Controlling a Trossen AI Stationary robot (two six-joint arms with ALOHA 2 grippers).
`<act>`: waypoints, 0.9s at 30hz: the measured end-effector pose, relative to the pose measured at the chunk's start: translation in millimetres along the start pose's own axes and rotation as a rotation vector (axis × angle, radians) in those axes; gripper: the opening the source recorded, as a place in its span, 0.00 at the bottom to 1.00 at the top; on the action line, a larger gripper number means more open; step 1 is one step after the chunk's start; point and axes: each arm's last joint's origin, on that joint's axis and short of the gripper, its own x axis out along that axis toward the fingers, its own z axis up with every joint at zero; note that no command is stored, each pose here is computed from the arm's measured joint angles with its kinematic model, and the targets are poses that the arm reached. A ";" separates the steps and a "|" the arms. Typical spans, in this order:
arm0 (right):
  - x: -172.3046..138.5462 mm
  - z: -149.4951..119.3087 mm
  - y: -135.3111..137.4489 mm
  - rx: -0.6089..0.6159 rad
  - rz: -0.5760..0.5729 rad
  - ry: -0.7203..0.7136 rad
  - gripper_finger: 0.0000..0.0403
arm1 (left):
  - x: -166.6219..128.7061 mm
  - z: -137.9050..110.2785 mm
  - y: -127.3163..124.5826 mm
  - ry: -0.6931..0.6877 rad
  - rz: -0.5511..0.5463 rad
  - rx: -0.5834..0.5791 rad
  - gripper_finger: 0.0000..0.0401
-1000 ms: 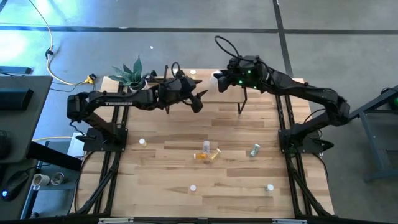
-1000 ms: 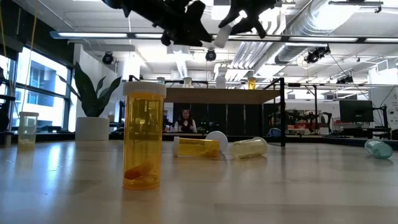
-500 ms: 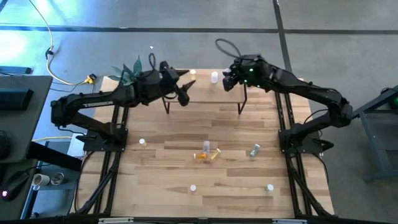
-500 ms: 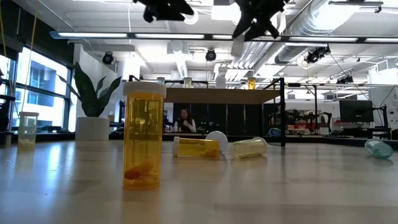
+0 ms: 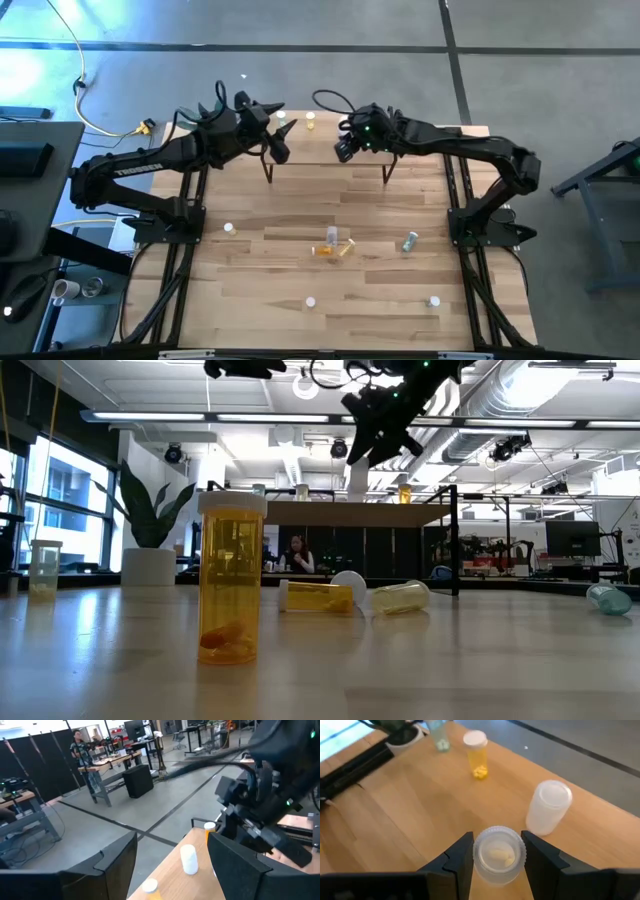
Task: Pick and place medicine bottles onto shelf by color
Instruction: Put the right white pill bottle aligned with the other white pill bottle on the shelf
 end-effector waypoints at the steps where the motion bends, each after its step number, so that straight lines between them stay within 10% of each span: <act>1: 1.9 -1.1 1.2 0.002 -0.011 0.000 0.33 | -0.7 -0.5 0.3 0.007 -0.001 0.003 0.58; 27: 23.3 -12.1 6.9 0.054 -0.127 0.008 0.33 | -1.1 -7.9 -0.7 0.078 -0.013 0.039 0.58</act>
